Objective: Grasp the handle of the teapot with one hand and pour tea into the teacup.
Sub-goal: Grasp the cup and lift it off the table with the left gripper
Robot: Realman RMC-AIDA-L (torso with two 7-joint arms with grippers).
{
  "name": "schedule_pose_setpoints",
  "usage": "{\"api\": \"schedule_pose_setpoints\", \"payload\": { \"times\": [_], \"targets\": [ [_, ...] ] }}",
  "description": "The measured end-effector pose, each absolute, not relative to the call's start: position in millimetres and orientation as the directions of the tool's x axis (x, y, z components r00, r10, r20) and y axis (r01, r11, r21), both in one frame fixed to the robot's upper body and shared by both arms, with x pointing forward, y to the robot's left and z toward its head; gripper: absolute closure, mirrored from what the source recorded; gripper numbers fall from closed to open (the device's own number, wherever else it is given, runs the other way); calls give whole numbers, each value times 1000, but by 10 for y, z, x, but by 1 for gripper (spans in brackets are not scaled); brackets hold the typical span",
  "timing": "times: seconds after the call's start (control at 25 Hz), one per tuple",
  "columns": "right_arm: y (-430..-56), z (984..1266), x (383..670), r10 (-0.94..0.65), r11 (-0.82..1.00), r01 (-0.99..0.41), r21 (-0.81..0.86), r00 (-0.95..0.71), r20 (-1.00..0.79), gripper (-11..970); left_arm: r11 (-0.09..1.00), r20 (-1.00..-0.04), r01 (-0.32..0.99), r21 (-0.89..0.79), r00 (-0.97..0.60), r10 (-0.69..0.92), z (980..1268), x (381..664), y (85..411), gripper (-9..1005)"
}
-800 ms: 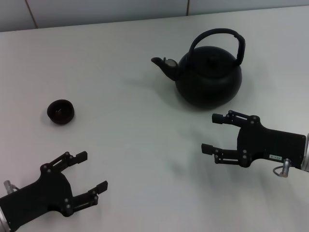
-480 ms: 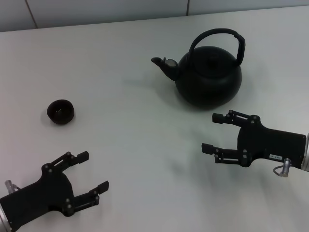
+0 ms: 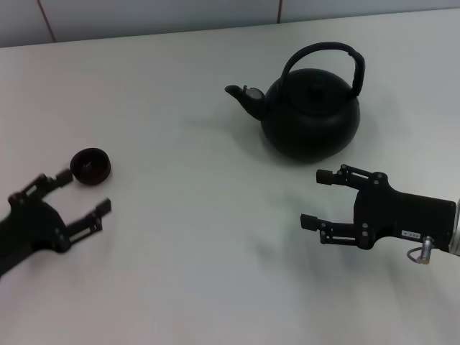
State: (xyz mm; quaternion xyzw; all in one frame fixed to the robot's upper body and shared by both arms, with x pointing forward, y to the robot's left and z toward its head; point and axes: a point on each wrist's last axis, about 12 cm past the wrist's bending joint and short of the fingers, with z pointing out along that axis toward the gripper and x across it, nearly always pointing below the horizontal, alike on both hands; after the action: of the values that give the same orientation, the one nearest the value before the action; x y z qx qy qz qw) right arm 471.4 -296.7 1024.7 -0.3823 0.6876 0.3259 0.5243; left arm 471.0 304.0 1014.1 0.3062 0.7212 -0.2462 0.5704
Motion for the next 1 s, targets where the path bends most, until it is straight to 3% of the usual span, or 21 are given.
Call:
{"api": "schedule_pose_setpoints", "payload": {
  "times": [0.44,1.0],
  "targets": [
    [-2969,10284,4707,-171,481,-876,44,-143,-975,124,715,-956,695,73,-155,248,10219,5148,2964,133],
    [-3002,10318,4703,-165,481,-876,35,-130,-978,123,717,-942,692,89,-175,286,10214,5239,2961,134]
  ]
}}
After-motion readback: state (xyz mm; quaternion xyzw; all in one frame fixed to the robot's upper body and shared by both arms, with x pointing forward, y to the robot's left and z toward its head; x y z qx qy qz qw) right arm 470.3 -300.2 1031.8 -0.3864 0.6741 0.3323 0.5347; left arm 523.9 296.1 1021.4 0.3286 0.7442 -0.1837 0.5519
